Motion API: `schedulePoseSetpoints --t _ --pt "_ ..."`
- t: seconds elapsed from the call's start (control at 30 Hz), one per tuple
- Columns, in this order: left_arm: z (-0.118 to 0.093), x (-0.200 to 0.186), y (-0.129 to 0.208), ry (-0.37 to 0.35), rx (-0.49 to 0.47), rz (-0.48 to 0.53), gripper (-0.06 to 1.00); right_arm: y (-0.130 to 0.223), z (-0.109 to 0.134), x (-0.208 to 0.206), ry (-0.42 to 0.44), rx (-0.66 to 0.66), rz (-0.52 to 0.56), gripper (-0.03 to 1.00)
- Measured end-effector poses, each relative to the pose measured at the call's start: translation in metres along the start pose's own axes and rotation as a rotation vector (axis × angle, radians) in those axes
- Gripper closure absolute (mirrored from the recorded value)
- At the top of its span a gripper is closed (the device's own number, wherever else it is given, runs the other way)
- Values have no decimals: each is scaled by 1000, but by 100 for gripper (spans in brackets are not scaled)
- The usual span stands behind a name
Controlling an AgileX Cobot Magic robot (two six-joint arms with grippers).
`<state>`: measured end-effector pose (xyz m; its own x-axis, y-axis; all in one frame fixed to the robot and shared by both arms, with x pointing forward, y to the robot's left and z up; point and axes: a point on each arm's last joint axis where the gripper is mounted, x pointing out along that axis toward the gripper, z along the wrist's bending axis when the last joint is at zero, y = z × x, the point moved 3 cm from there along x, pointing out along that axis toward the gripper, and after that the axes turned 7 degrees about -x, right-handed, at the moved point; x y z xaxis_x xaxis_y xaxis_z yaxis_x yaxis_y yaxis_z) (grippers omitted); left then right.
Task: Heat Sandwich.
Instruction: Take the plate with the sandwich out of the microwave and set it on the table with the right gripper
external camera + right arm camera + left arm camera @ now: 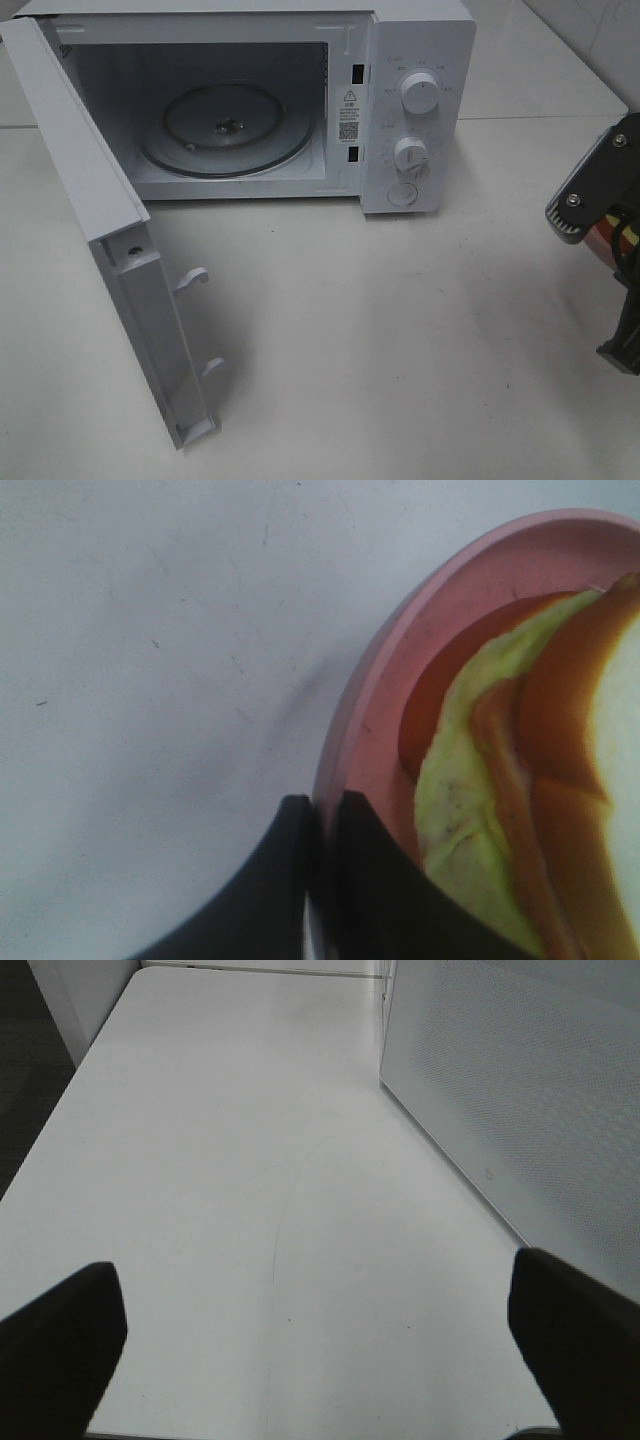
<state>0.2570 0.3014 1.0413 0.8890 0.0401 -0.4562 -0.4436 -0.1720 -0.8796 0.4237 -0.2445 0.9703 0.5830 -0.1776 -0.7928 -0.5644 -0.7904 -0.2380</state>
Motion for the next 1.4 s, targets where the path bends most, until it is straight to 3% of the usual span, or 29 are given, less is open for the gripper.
schedulePoseSetpoints --t 0.57,1.17,1.4 --pt "0 0 0 0 0 0 -2 5 -5 2 52 317 50 94" --pt "0 0 0 0 0 0 -2 7 -6 3 70 356 70 94" --pt "0 0 0 0 0 0 -2 1 4 23 47 334 121 94"
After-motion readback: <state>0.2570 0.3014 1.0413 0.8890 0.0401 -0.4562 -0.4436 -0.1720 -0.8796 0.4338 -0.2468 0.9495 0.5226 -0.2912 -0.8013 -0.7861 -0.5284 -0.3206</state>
